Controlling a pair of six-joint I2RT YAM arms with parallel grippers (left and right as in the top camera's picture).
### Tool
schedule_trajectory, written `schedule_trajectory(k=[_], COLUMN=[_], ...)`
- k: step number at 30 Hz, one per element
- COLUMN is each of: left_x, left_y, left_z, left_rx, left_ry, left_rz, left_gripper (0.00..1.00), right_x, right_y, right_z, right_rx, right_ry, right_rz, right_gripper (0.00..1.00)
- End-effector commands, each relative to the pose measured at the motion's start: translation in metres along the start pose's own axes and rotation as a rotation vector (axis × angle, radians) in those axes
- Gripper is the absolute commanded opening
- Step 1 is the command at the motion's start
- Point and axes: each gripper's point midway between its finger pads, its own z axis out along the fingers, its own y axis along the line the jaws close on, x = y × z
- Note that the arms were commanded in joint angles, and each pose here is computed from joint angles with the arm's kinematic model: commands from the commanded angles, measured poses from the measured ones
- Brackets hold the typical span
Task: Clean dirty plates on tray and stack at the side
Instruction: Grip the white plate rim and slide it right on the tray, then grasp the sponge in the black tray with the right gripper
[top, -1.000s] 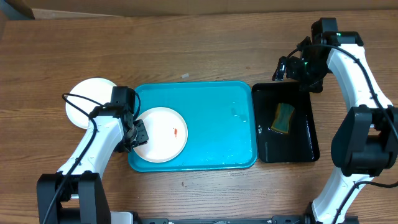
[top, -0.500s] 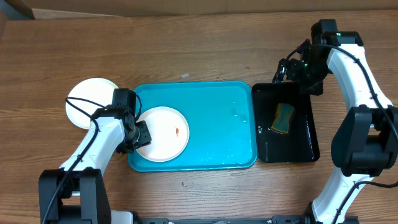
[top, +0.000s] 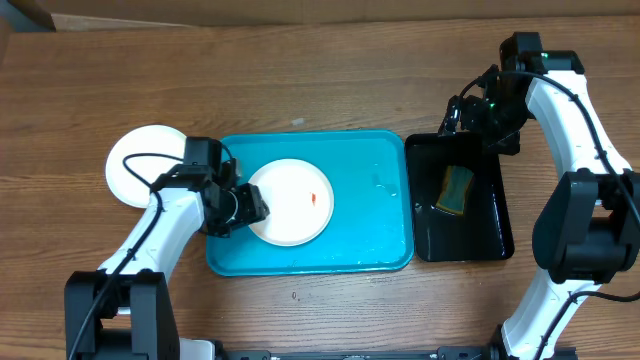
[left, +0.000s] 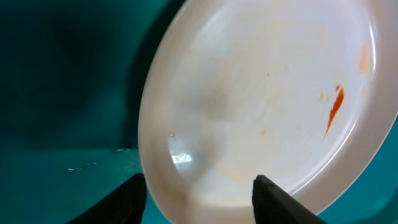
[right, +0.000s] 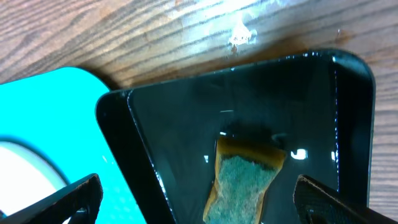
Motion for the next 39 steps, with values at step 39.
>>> schedule_trajectory(k=[39], left_x=[-0.036], left_y=[0.013], left_z=[-0.004], left_rx=[-0.218], left_ry=[-0.004], left_rz=[0.078], left_gripper=[0.6], right_x=[0.071], right_y=[-0.042], right_z=[0.059], right_rx=[0.422], right_ry=[-0.02], right_rz=[0.173], right_gripper=[0.63])
